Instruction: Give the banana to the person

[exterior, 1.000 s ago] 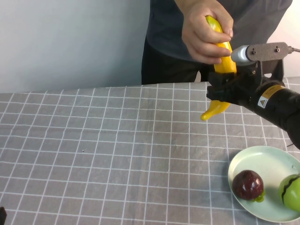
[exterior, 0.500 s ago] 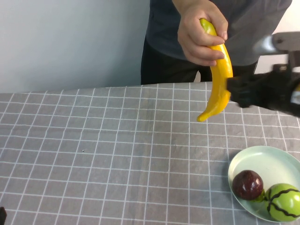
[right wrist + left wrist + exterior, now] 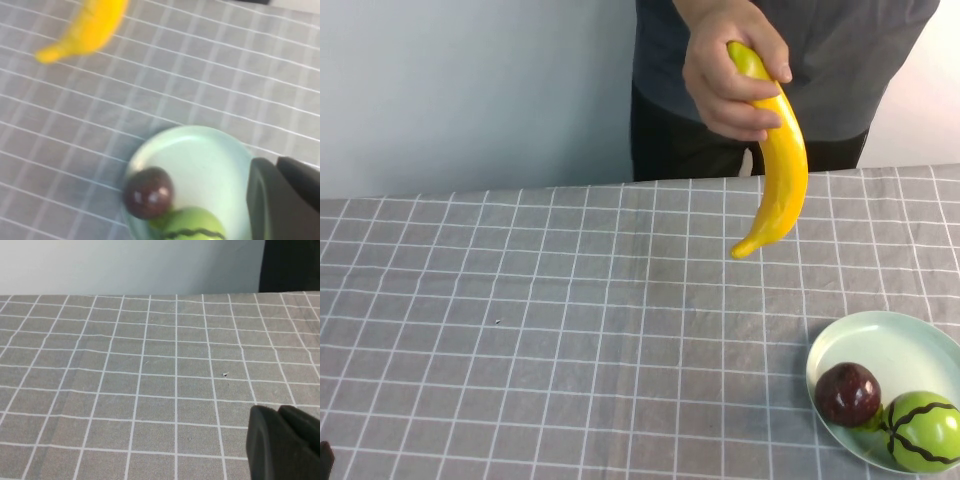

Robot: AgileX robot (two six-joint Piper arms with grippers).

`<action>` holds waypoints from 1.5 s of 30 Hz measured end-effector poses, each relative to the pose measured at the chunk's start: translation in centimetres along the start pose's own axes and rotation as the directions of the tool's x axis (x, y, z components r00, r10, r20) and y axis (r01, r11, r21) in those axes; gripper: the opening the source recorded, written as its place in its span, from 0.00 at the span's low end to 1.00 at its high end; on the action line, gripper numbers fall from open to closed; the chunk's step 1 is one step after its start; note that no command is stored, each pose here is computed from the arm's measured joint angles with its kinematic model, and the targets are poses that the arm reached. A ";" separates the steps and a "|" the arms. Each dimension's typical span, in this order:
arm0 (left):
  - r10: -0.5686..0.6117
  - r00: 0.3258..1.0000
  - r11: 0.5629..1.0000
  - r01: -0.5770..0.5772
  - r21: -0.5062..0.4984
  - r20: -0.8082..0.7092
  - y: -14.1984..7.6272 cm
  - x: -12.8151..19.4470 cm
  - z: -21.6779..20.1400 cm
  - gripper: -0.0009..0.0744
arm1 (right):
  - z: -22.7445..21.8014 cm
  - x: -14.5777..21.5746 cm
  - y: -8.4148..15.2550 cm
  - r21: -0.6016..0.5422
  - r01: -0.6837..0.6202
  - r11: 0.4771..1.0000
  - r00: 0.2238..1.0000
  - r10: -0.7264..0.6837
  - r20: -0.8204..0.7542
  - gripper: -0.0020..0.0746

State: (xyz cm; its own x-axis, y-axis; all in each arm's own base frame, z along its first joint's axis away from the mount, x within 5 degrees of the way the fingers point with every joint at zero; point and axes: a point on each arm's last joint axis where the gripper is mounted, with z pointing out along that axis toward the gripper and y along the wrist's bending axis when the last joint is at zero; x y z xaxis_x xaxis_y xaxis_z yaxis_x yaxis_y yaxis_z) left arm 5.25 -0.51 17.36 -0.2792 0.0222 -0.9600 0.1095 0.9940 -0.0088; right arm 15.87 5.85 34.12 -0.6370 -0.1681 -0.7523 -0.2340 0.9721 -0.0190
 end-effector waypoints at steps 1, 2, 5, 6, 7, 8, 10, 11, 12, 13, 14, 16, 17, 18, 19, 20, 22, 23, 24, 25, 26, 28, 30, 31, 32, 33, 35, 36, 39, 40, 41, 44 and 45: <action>0.000 1.000 1.000 0.000 0.000 0.000 0.0 0.0 0.0 0.01 | -0.3 0.1 -0.2 0.016 0.012 1.000 1.000 -0.012 -0.003 0.02; 0.000 1.000 1.000 0.000 0.000 0.000 0.0 0.0 0.0 0.01 | -0.5 0.3 -0.4 0.028 0.019 0.999 1.000 -0.019 -0.009 0.02; 0.000 1.000 1.000 0.000 0.000 0.000 0.0 0.0 0.0 0.01 | -0.8 0.6 -0.6 0.049 0.008 0.999 0.999 -0.006 -0.036 0.02; 0.000 1.000 1.000 0.000 0.000 0.000 0.0 0.0 0.0 0.01 | -0.9 0.8 -0.7 0.057 0.009 0.998 0.999 -0.006 -0.047 0.02; 0.000 1.000 1.000 0.000 0.000 0.000 0.0 0.0 0.0 0.01 | -0.9 0.9 -0.8 0.063 0.011 0.998 0.998 -0.007 -0.061 0.02; 0.000 1.000 1.000 0.000 0.000 0.000 0.0 0.0 0.0 0.01 | -0.9 1.0 -0.8 0.069 0.013 0.998 0.998 -0.009 -0.070 0.02; 0.000 1.000 1.000 0.000 0.000 0.000 0.0 0.0 0.0 0.01 | -1.0 1.0 -1.0 0.081 0.021 0.996 0.997 -0.015 -0.073 0.02; 0.000 1.000 1.000 0.000 0.000 0.000 0.0 0.0 0.0 0.01 | -1.1 1.1 -1.0 0.087 0.028 0.996 0.998 -0.022 -0.066 0.02; 0.000 1.000 1.000 0.000 0.000 0.000 0.0 0.0 0.0 0.01 | -1.0 1.2 -1.2 0.094 0.030 0.995 0.998 -0.025 -0.052 0.02; 0.000 1.000 1.000 0.000 0.000 0.000 0.0 0.0 0.0 0.01 | -1.0 1.5 -1.4 0.100 0.023 0.995 0.999 -0.021 -0.026 0.02; 0.000 1.000 1.000 0.000 0.000 0.000 0.0 0.0 0.0 0.01 | -0.9 2.1 -1.8 0.110 0.009 0.994 1.000 -0.008 -0.005 0.02; 0.000 1.000 1.000 0.000 0.000 0.000 0.0 0.0 0.0 0.01 | -0.9 3.8 -2.8 0.137 -0.021 0.990 0.997 0.011 0.076 0.02; 0.000 1.000 1.000 0.000 0.000 0.000 0.0 0.0 0.0 0.01 | -0.9 4.8 -3.1 0.150 -0.033 0.988 0.994 0.016 0.112 0.02; 0.000 1.000 1.000 0.000 0.000 0.000 0.0 0.0 0.0 0.01 | -0.8 6.3 -3.6 0.173 -0.045 0.984 0.987 0.018 0.157 0.02; 0.000 1.000 1.000 0.000 0.000 0.000 0.0 0.0 0.0 0.01 | -0.6 7.9 -4.0 0.203 -0.047 0.978 0.980 0.005 0.199 0.02; 0.000 1.000 1.000 0.000 0.000 0.000 0.0 0.0 0.0 0.01 | 1.5 11.0 -3.7 0.228 0.108 0.968 0.932 -0.178 0.315 0.02; 0.000 1.000 1.000 0.000 0.000 0.000 0.0 0.0 0.0 0.01 | -0.2 12.5 -4.5 0.292 -0.034 0.956 0.942 -0.067 0.329 0.02; 0.000 1.000 1.000 0.000 0.000 0.000 0.0 0.0 0.0 0.01 | 0.4 14.0 -4.5 0.305 -0.046 0.951 0.937 -0.065 0.344 0.02; 0.000 1.000 1.000 0.000 0.000 0.000 0.0 0.0 0.0 0.01 | 0.6 15.4 -4.5 0.313 -0.082 0.946 0.923 -0.047 0.383 0.02; 0.000 1.000 1.000 0.000 0.000 0.000 0.0 0.0 0.0 0.01 | 0.9 16.6 -4.5 0.318 -0.124 0.940 0.908 -0.022 0.418 0.02; 0.000 1.000 1.000 0.000 0.000 0.000 0.0 0.0 0.0 0.01 | 1.1 17.4 -4.4 0.322 -0.159 0.933 0.896 -0.001 0.444 0.02; 0.000 1.000 1.000 0.000 0.000 0.000 0.0 0.0 0.0 0.01 | 1.5 19.0 -4.4 0.321 -0.215 0.922 0.866 0.028 0.499 0.02; 0.000 1.000 1.000 0.000 0.000 0.000 0.0 0.0 0.0 0.01 | 1.4 19.4 -4.3 0.318 -0.242 0.916 0.842 0.036 0.539 0.02; 0.000 1.000 1.000 0.000 0.000 0.000 0.0 0.0 0.0 0.01 | 1.4 19.4 -4.3 0.315 -0.250 0.915 0.836 0.040 0.547 0.02; 0.000 1.000 1.000 0.000 0.000 0.000 0.0 0.0 0.0 0.01 | 1.3 19.4 -4.3 0.315 -0.253 0.915 0.835 0.042 0.549 0.02; 0.000 1.000 1.000 0.000 0.000 0.000 0.0 0.0 0.0 0.01 | 1.3 19.4 -4.3 0.313 -0.257 0.914 0.832 0.045 0.552 0.02; 0.000 1.000 1.000 0.000 0.000 -0.001 0.0 0.0 0.0 0.01 | 1.3 19.5 -4.3 0.300 -0.274 0.914 0.828 0.065 0.557 0.02; 0.000 1.000 1.000 0.000 0.000 -0.001 0.0 0.0 0.0 0.01 | 1.4 19.5 -4.3 0.290 -0.288 0.913 0.825 0.082 0.560 0.02; 0.000 1.000 1.000 0.000 0.000 -0.001 0.0 0.0 0.0 0.01 | 1.4 19.5 -4.2 0.259 -0.320 0.911 0.814 0.124 0.568 0.02; 0.000 1.000 1.000 0.000 0.000 -0.001 0.0 0.0 0.0 0.01 | 1.4 19.5 -4.2 0.256 -0.324 0.911 0.812 0.129 0.569 0.02; 0.000 1.000 1.000 0.000 0.000 -0.001 0.0 0.0 0.0 0.01 | 1.4 19.5 -4.2 0.254 -0.326 0.911 0.812 0.132 0.569 0.02; 0.000 1.000 1.000 0.000 0.000 -0.001 0.0 0.0 0.0 0.01 | 1.5 19.6 -4.2 0.254 -0.324 0.911 0.814 0.131 0.566 0.02; 0.000 1.000 1.000 0.000 0.000 -0.001 0.0 0.0 0.0 0.01 | 1.5 19.6 -4.2 0.257 -0.317 0.913 0.819 0.127 0.559 0.02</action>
State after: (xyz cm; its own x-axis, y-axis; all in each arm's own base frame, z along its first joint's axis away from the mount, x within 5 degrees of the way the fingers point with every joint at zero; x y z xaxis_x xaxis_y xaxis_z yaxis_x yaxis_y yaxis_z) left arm 5.25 -0.51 17.35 -0.2799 0.0223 -0.9598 0.1094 0.9940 -0.0088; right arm 5.46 -1.26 18.47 -0.1414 0.0777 -0.9869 0.1778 0.9827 0.0519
